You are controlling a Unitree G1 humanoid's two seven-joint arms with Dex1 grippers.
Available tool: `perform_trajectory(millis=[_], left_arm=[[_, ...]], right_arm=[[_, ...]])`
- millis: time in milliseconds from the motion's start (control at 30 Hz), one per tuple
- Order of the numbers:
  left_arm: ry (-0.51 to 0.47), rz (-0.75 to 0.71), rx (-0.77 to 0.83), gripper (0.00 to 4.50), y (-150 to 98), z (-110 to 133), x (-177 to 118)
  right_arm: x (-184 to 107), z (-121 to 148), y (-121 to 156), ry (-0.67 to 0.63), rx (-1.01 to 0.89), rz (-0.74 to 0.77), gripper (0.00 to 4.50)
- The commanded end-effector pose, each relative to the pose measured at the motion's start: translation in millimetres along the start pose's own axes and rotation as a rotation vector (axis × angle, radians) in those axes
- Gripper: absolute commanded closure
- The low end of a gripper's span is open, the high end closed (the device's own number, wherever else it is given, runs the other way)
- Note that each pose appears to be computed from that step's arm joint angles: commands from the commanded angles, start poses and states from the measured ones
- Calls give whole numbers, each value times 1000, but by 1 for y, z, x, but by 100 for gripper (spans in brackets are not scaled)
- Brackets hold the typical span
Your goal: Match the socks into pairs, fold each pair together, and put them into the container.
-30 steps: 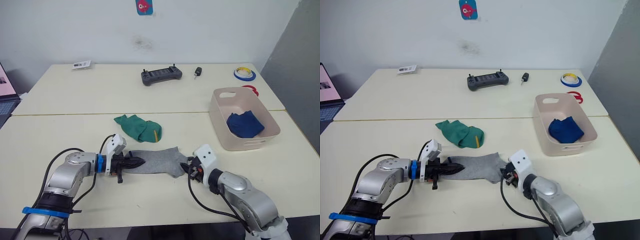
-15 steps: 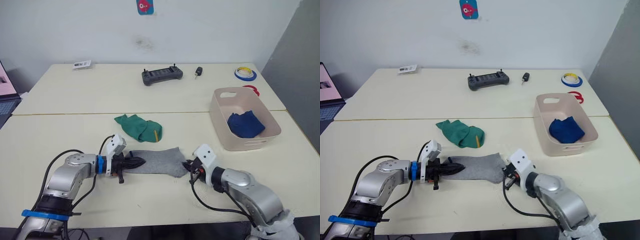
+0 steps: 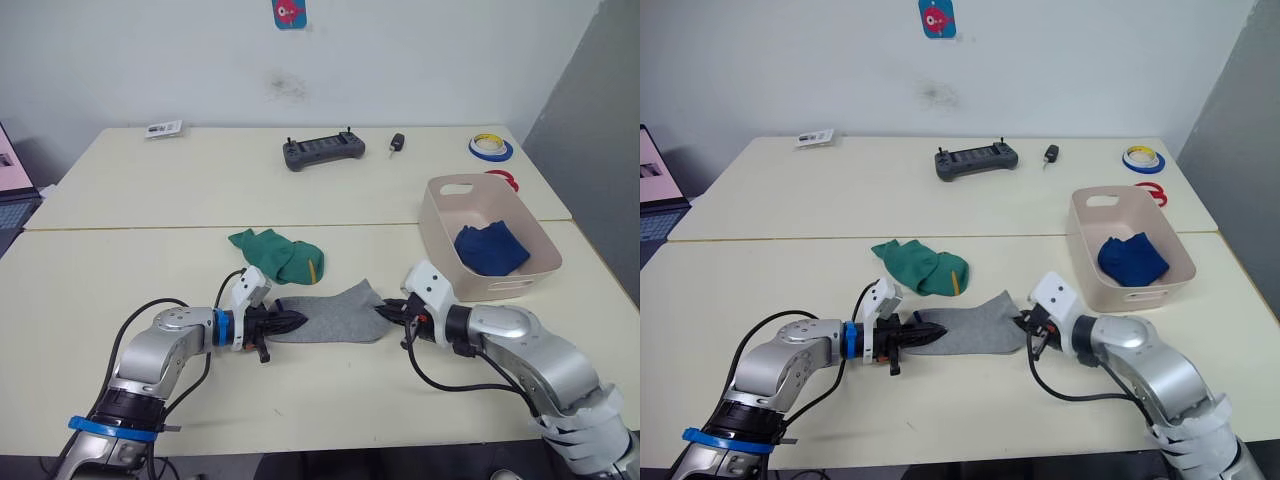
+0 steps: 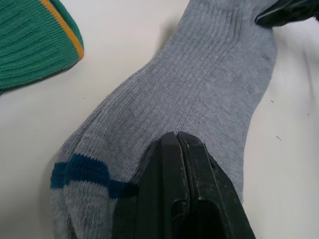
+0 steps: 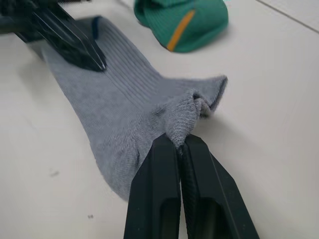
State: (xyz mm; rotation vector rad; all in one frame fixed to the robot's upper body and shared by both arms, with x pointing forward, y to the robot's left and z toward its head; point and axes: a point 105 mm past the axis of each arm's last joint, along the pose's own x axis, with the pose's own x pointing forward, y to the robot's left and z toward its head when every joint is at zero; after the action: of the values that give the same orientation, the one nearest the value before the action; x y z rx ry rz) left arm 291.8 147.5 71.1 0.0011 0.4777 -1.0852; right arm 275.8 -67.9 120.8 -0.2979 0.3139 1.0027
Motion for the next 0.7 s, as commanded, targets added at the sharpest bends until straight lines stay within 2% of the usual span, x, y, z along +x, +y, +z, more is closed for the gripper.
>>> perform_trajectory(millis=[33, 300, 567, 700], left_arm=[[47, 37, -9, 450, 4, -12, -2], [35, 58, -15, 450, 7, -11, -5], [-16, 64, 9, 450, 6, 24, -40], [28, 98, 25, 450, 14, 24, -56]], right_arm=[[10, 18, 14, -51, 12, 74, 447], [50, 38, 30, -96, 153, 148, 447], [57, 39, 34, -89, 149, 181, 447], [57, 40, 36, -84, 131, 194, 447]])
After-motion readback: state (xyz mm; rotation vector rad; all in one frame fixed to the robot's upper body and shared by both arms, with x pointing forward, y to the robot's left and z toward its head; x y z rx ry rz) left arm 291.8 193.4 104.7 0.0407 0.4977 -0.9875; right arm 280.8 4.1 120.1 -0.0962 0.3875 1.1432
